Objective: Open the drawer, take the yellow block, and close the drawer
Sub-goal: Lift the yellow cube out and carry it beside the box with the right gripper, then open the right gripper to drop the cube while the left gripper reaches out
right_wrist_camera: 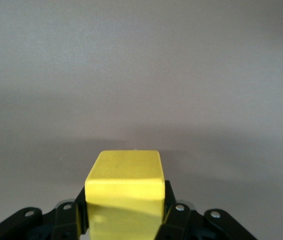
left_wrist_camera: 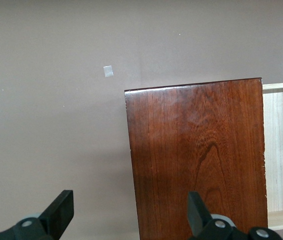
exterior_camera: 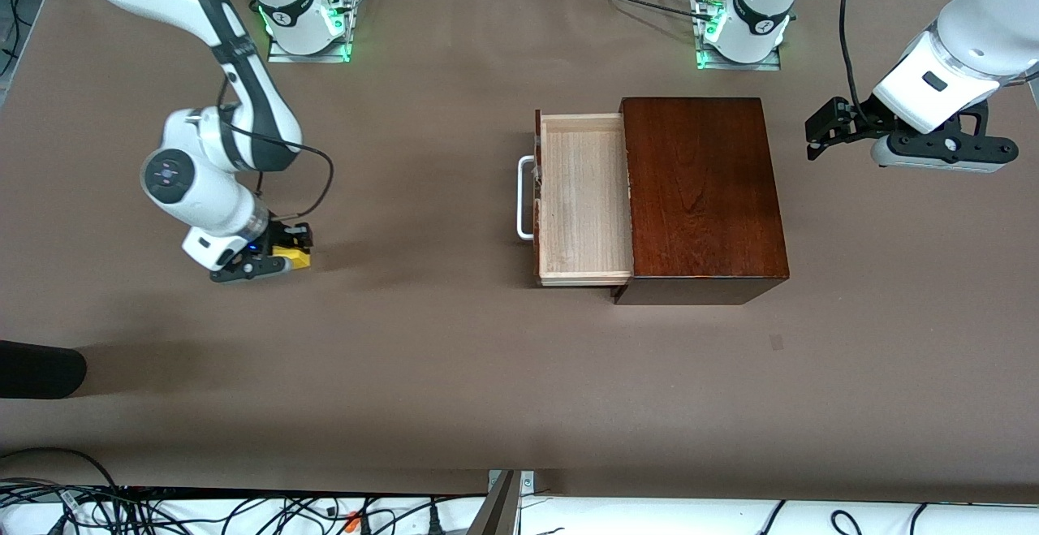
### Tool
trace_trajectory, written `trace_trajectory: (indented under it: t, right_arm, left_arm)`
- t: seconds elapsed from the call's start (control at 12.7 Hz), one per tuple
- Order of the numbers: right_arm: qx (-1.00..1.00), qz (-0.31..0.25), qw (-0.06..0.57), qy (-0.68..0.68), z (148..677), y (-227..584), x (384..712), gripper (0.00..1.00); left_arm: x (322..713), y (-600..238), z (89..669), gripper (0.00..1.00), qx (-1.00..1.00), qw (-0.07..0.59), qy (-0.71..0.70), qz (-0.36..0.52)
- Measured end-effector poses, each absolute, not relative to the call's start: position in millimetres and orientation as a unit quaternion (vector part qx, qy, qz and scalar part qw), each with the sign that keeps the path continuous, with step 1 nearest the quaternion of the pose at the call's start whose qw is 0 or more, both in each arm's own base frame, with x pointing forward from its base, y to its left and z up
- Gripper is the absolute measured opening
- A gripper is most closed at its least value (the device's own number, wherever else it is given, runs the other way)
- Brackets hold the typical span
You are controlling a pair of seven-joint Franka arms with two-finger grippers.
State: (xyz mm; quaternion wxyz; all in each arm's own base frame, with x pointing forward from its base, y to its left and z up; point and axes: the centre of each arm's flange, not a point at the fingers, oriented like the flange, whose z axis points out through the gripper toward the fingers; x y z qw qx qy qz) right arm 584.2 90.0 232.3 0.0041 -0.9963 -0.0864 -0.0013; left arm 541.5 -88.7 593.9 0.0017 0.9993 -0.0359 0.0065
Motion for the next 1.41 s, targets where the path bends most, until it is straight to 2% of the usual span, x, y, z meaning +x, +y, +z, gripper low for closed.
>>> trace_trajectory:
  t: [0.24,0.63,0.71,0.94,1.02,1.18,1.41]
  right_arm:
    - [-0.998,-0.001,0.002,-0.070,208,89,584,0.56]
    - [-0.998,0.005,0.002,-0.062,203,88,581,0.56]
    - [-0.998,0.007,0.001,-0.061,202,87,580,0.62]
    - [-0.998,0.001,0.002,-0.059,208,85,582,0.94]
    - [-0.998,-0.007,0.003,-0.059,217,86,585,1.00]
    - [-0.998,-0.019,0.007,-0.059,260,88,593,1.00]
    - [-0.998,0.000,0.014,-0.062,385,89,593,1.00]
  left_arm:
    - [541,-89,594,1.00,0.999,0.002,-0.036,0.007]
    - [541,-89,594,1.00,0.999,0.002,-0.036,0.007]
    - [541,-89,594,1.00,0.999,0.002,-0.036,0.007]
    - [541,-89,594,1.00,0.999,0.002,-0.036,0.007]
    - [541,-89,594,1.00,0.999,0.002,-0.036,0.007]
    - [541,-89,594,1.00,0.999,0.002,-0.036,0.006]
    - [541,-89,594,1.00,0.999,0.002,-0.037,0.006]
